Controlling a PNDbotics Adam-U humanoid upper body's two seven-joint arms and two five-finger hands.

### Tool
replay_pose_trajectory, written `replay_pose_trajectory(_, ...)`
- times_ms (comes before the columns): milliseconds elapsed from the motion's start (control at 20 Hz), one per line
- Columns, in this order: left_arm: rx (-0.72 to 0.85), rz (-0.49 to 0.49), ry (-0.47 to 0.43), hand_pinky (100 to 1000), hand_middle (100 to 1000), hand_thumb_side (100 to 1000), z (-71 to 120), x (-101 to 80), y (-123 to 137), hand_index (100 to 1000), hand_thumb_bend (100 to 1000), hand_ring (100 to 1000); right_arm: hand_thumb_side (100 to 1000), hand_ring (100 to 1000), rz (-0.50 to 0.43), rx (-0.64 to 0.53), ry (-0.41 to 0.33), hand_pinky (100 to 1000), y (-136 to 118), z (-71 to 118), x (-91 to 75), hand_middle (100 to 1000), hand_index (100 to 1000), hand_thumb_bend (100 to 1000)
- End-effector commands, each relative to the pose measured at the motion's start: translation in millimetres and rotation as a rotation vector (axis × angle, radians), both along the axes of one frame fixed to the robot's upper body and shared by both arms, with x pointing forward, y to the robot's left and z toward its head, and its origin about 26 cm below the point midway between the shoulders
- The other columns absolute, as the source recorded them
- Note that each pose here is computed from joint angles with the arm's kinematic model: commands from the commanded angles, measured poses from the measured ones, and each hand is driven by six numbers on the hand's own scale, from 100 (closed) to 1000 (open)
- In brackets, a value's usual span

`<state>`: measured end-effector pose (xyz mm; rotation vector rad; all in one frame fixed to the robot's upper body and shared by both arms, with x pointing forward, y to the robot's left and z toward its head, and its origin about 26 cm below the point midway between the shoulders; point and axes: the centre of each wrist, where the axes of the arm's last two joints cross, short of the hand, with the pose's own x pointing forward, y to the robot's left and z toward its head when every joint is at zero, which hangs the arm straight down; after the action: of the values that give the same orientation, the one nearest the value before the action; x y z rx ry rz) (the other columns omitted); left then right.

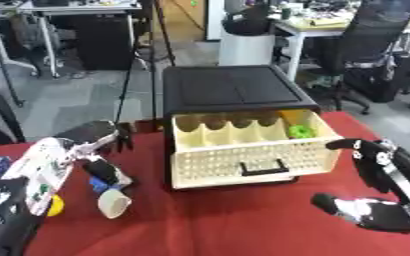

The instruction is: Pick up objects from table and place into drawer.

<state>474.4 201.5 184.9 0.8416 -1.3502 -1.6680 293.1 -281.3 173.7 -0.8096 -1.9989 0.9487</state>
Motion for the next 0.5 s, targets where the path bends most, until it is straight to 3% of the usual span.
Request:
replay_pose_trajectory(50,0.02,0.037,-0.017,504,530,472,-1.6,2.1,-4.1,711,757,486,795,100,0.007,-0.011,-0.015,100,-2.5,6.9,-0.9,167,775,810)
replay_pose_trajectory(200,0.031,0.068,-0.006,499,533,484,-15.6,2.3,-7.3,713,801,485,794,100,0.006,-0.01,-0.013,100,-2.9,6.3,-0.9,167,775,811)
replay_pose_trajectory(500,0.061,0.098,0.02,449,518,522,-30.3,0.8,-4.5,700,805,460,793,100,0.001,-0.009,-0.008,100,-4.4,4.6,-0.7,166,775,812)
